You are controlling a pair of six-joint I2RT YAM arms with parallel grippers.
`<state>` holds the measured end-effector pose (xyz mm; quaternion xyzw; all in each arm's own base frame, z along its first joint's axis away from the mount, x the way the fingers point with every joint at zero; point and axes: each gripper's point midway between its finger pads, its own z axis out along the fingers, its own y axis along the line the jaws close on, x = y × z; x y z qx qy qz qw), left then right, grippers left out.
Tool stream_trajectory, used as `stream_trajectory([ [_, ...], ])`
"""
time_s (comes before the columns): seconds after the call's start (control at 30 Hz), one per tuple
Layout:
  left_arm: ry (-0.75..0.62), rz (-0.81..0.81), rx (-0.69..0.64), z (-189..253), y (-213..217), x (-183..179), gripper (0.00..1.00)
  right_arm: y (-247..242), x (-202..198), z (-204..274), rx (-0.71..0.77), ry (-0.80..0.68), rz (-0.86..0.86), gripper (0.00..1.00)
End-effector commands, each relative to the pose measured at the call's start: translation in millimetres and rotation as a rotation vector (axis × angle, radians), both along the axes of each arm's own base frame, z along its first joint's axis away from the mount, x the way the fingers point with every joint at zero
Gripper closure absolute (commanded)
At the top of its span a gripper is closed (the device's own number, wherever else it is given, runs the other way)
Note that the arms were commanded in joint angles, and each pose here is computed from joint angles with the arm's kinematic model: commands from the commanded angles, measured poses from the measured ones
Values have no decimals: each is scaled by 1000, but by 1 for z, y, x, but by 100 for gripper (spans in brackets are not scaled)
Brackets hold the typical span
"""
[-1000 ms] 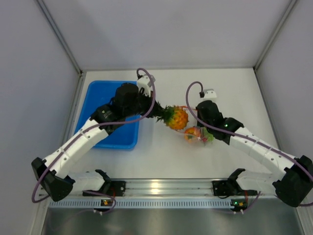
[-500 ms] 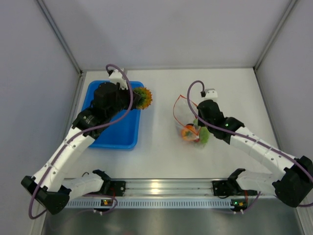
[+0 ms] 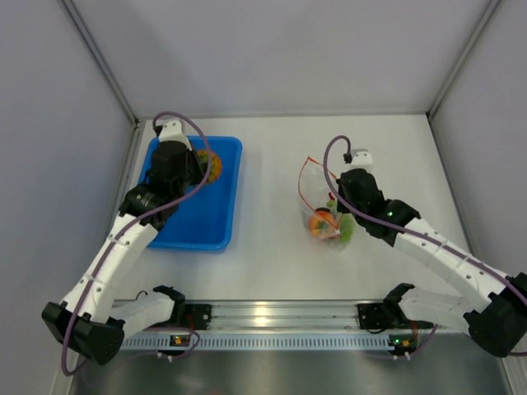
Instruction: Open the zip-top bag and remove the fake food
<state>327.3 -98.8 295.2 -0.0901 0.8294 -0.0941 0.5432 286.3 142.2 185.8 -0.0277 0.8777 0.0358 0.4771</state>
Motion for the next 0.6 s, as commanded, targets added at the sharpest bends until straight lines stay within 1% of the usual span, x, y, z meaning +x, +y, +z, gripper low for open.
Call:
stream_trajectory([
  [0.0,-5,69,6,-4,18,8,100,-7,-1,22,23,-38,-15,100],
  [0.13,70,137,5,-34,43,16,100,-7,-5,30,36,-49,-3,100],
  [0.23,138,169,-7,-63,53,19,100,-6,-9,37,65,-61,18,100],
  [0.37,174,150,-66,-90,53,23,100,-1,-15,50,102,-74,57,100],
  [0.5,209,179,-86,-111,63,24,100,8,-23,60,136,-89,129,100],
  [0.53,222,183,-91,-117,65,23,98,11,-24,62,154,-100,148,100],
  [0.57,226,182,-97,-119,65,22,94,13,-25,66,172,-113,161,100],
])
